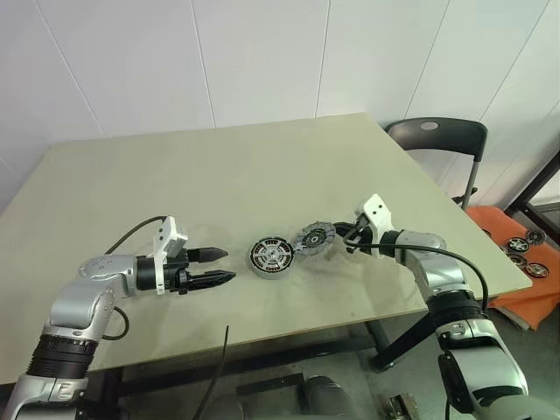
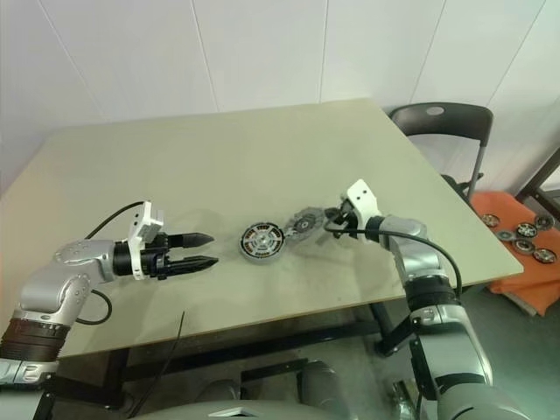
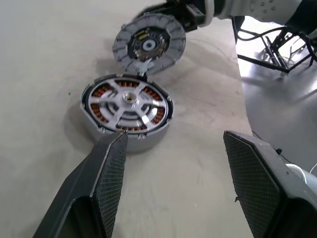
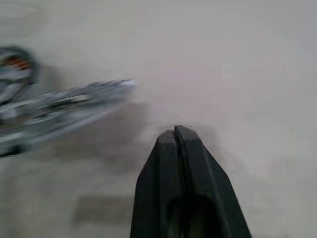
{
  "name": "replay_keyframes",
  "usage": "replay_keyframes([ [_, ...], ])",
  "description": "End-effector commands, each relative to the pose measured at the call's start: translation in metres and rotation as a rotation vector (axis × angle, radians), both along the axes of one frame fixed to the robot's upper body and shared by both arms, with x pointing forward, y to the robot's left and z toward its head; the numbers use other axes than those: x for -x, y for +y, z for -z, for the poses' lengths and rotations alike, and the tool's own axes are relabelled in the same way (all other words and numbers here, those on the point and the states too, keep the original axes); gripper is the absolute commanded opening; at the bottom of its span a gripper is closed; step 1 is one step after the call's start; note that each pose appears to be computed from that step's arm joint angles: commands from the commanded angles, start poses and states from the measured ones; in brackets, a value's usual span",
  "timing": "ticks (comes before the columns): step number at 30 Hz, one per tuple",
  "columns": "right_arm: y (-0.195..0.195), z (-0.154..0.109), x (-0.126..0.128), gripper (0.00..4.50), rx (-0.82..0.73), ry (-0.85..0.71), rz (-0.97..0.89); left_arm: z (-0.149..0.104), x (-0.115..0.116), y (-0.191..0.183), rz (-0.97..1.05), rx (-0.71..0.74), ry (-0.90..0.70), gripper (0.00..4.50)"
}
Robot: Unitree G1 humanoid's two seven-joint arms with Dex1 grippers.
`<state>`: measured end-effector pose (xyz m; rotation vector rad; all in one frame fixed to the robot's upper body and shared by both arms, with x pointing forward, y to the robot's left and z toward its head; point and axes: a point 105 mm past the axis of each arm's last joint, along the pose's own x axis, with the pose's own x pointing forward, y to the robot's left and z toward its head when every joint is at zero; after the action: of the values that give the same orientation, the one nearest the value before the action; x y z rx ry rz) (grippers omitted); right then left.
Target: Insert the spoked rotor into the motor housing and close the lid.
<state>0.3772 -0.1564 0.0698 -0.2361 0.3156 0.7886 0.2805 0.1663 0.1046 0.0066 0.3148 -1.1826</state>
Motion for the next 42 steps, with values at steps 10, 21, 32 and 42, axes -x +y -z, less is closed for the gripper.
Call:
replay_keyframes([
  [10, 0.033, -0.028, 0.009, 0.03, -0.08, -0.012, -0.157, -0.01, 0.002, 0.005, -0.028, -0.005, -0.045, 3.29],
  [21, 0.039, -0.033, 0.006, 0.03, -0.079, -0.01, -0.191, -0.012, -0.001, 0.004, -0.042, 0.001, -0.055, 3.29],
  [32, 0.067, -0.034, 0.001, 0.03, -0.075, -0.045, -0.244, -0.012, -0.002, 0.007, -0.055, 0.001, -0.057, 3.29],
  [42, 0.089, -0.036, -0.002, 0.03, -0.066, -0.075, -0.297, -0.013, 0.0, 0.009, -0.068, -0.001, -0.059, 3.29],
])
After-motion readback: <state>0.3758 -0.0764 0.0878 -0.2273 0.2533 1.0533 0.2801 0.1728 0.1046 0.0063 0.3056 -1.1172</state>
